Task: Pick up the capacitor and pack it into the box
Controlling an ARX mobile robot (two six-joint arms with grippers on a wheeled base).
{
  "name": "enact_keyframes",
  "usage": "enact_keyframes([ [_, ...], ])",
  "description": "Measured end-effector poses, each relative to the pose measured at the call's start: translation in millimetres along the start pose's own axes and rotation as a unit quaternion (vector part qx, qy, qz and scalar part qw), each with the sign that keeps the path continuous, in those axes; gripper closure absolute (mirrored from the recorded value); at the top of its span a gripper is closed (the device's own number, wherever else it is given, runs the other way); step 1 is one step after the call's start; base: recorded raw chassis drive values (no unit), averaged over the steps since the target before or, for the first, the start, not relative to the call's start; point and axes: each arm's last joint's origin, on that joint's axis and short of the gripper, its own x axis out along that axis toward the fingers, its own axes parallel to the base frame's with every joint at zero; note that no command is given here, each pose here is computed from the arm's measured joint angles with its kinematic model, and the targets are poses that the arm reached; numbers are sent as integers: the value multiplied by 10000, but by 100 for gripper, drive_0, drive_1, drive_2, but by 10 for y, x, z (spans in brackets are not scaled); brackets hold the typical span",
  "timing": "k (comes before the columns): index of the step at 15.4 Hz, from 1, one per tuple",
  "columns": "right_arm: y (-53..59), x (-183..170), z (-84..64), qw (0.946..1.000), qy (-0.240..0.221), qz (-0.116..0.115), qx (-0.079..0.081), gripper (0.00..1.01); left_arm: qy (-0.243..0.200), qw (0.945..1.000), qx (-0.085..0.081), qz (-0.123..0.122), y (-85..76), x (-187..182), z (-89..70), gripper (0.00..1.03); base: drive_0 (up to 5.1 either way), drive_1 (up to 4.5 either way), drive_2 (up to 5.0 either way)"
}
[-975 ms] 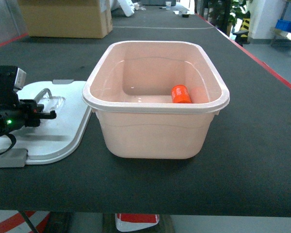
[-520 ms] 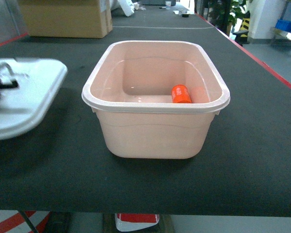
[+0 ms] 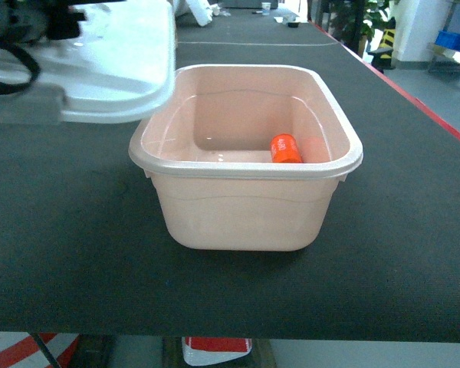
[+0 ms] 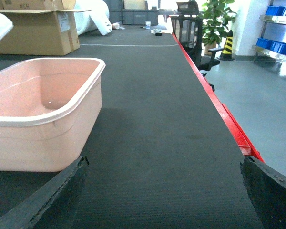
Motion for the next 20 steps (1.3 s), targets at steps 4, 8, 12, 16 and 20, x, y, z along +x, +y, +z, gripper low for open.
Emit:
enact_keyframes([
  [4,0,0,0,10000,0,0,0,3,100,9989,-40,-461,-656,-86,-88,101,0,0,0],
  [8,0,0,0,10000,0,0,0,3,338,9964,-114,-765,-1042,-133,-245,101,0,0,0],
  [12,0,0,0,10000,0,0,0,3,420,9935,-260,-1029,-1296,-116,-330,101,0,0,0],
  [16,0,0,0,10000,0,0,0,3,580,9915,-272,-1137,-1411,-44,-442,101,0,0,0],
  [20,0,0,0,10000,0,0,-2,3,747,9914,-234,-1045,-1486,7,-512,101,0,0,0],
])
